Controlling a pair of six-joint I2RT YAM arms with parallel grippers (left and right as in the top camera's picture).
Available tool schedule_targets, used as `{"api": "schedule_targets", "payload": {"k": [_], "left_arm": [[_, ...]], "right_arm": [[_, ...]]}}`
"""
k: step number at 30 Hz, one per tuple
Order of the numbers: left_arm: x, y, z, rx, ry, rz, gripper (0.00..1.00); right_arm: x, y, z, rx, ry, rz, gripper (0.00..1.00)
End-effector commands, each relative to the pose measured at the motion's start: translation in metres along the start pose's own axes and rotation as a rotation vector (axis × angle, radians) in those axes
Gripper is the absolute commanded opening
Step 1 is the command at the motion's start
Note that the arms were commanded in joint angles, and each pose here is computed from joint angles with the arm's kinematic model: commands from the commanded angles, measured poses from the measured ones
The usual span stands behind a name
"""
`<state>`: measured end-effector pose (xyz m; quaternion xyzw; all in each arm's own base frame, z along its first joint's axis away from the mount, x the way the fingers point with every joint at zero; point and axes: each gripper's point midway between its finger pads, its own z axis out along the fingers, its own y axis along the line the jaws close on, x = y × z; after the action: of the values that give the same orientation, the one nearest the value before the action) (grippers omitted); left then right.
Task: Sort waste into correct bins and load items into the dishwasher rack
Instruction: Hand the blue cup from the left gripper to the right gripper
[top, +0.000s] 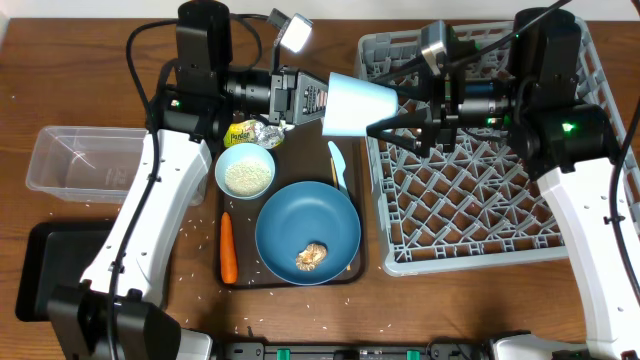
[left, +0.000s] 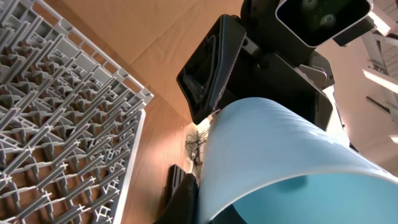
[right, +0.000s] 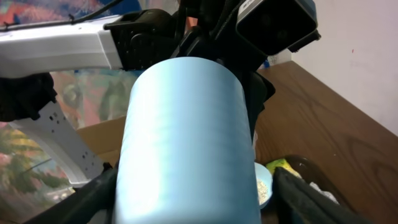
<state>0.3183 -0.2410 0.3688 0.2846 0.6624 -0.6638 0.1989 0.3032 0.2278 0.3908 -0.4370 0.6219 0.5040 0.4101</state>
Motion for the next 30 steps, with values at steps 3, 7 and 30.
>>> {"api": "schedule_targets", "payload": {"k": [3, 7, 30], "left_arm": [[-0.001, -0.013, -0.001, 0.032, 0.012, 0.031, 0.06], [-0.003, -0.013, -0.001, 0.030, 0.009, 0.047, 0.06], [-0.003, -0.013, -0.001, 0.030, 0.009, 0.050, 0.63]], "right_arm": [[0.003, 0.001, 0.002, -0.011, 0.006, 0.042, 0.58], [0.005, 0.002, 0.003, -0.012, 0.011, 0.074, 0.55], [0.007, -0.013, -0.002, 0.116, 0.031, 0.171, 0.47]]}}
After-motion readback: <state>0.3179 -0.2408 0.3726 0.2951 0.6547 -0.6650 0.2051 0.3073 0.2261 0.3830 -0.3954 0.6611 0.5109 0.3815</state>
